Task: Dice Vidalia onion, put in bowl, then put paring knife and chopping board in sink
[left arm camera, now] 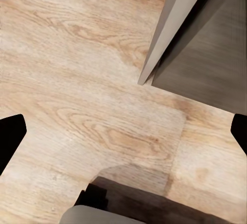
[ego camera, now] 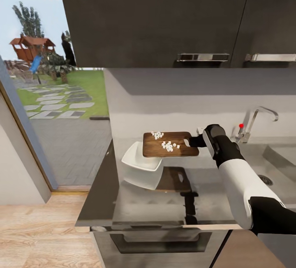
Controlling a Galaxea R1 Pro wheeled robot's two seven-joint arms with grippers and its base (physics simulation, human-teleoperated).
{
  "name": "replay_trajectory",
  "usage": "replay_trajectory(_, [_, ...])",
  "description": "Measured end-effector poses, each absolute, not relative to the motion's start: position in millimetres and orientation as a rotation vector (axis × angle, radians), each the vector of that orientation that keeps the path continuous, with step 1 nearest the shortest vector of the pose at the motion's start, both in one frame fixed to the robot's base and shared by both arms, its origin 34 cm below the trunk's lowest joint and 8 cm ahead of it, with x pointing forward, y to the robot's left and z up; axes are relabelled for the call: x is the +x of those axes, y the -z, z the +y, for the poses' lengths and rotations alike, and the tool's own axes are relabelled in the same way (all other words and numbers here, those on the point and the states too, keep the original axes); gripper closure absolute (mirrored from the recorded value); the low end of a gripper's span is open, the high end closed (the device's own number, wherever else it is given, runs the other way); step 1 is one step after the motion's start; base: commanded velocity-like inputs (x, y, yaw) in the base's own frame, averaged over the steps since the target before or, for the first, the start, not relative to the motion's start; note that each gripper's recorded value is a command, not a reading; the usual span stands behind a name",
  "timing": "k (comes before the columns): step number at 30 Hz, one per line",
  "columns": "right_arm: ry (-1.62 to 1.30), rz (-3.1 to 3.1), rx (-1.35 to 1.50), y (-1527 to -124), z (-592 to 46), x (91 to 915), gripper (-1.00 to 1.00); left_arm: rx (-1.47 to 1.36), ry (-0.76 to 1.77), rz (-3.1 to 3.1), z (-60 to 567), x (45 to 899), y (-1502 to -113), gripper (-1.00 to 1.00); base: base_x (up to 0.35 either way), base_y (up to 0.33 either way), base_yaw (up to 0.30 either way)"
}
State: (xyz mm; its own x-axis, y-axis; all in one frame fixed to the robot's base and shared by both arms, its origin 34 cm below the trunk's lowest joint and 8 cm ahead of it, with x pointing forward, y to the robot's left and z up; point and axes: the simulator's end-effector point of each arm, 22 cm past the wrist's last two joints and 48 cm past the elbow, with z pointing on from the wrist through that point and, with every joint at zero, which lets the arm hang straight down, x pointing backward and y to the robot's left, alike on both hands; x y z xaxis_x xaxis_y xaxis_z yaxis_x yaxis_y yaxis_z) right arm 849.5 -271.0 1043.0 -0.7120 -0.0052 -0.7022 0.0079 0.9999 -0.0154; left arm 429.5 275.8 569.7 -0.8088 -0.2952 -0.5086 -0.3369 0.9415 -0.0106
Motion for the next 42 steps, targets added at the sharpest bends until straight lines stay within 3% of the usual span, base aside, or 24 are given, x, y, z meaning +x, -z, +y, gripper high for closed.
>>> replay_trajectory(42, [0.114, 2.373, -0.128, -1065.2, -249.7, 845.0, 1.0, -0.45, -0.108, 2.574, 275.7, 425.5, -597.6, -1.0, 0.0, 0.0, 0.0])
